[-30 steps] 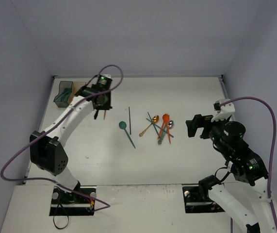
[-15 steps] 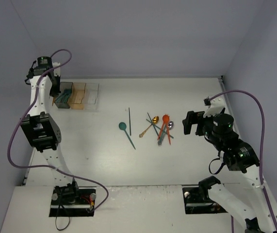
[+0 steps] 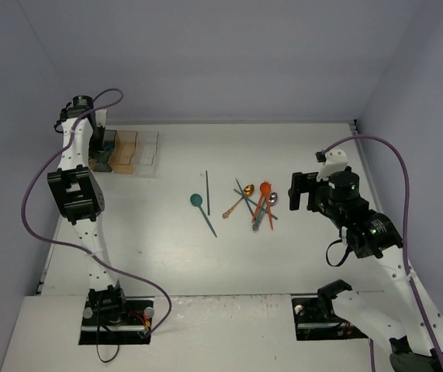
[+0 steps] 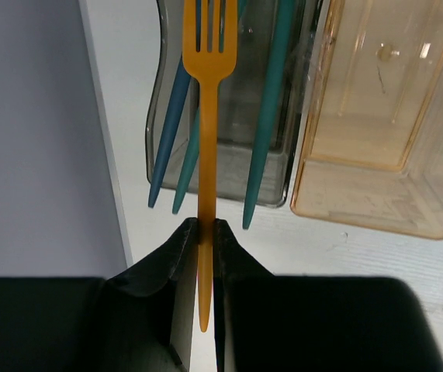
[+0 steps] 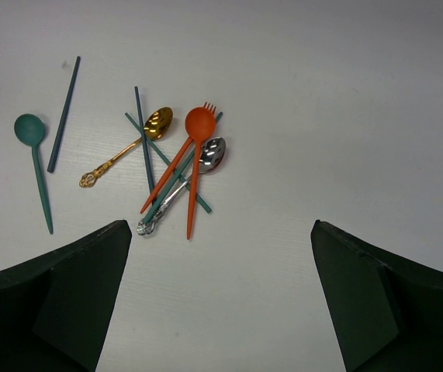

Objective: Sort the eating utensils into containers

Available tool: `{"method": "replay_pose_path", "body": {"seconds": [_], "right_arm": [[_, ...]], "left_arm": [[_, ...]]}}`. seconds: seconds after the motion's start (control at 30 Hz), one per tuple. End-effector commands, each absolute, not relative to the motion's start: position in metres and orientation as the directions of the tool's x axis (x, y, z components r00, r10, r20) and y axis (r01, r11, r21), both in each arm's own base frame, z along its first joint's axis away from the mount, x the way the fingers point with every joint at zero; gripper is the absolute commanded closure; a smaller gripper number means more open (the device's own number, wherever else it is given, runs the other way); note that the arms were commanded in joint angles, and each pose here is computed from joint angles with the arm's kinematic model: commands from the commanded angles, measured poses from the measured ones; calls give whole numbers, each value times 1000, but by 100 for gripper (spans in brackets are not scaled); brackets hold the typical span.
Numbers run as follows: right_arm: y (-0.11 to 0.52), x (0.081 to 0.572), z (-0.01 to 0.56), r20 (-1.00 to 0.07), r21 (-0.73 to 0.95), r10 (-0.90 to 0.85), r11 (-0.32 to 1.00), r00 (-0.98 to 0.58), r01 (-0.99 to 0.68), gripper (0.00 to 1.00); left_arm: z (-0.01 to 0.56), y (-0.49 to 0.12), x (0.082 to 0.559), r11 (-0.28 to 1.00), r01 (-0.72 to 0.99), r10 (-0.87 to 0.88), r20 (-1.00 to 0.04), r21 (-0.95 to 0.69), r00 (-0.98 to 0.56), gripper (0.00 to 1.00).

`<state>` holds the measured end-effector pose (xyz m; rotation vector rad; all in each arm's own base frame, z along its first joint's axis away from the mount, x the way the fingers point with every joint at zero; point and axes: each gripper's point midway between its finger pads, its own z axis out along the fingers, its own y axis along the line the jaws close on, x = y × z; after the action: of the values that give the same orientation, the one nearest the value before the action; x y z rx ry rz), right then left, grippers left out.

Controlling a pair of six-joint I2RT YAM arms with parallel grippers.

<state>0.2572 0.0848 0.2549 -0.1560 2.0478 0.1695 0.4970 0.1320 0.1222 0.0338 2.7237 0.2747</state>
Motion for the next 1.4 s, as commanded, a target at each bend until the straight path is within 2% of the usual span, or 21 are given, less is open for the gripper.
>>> {"method": "replay_pose_path", "body": {"seconds": [0.0, 0.2, 0.53, 0.73, 0.8, 0.97, 1.13, 1.2, 1.33, 1.37], "right_arm": [[85, 269, 267, -908, 36, -38, 985, -416, -169, 0], [86, 270, 264, -904, 39, -38, 985, -426, -169, 0], [89, 274, 259, -895, 36, -45, 985, -443, -171, 0], [96, 279, 256, -887, 49, -44, 981, -459, -189, 0], [102, 283, 256, -883, 68, -32, 978, -468, -195, 0], [116, 298, 241, -849, 140, 33, 977, -528, -163, 4], [129, 314, 209, -784, 164, 73, 982, -616, -93, 13], [138, 321, 195, -766, 154, 78, 986, -639, -64, 16], [160, 328, 176, -754, 151, 104, 988, -649, -18, 21], [167, 330, 165, -740, 160, 126, 987, -661, 10, 23]], "left_arm": [[162, 134, 513, 976, -21, 90, -487, 217, -869, 98], [160, 134, 524, 978, -25, 85, -504, 208, -860, 95], [165, 128, 529, 984, -47, 52, -532, 171, -845, 64], [191, 120, 522, 988, -82, 9, -578, 132, -816, 62], [215, 113, 517, 989, -95, -3, -616, 116, -788, 62], [262, 75, 493, 991, -129, -74, -679, 31, -731, 58], [280, 25, 446, 990, -136, -131, -686, -47, -716, 51], [298, -3, 420, 992, -94, -129, -734, -89, -667, 50], [275, -36, 387, 987, -37, -142, -761, -153, -634, 44], [249, -44, 369, 983, -34, -160, -735, -183, -659, 42]]}}
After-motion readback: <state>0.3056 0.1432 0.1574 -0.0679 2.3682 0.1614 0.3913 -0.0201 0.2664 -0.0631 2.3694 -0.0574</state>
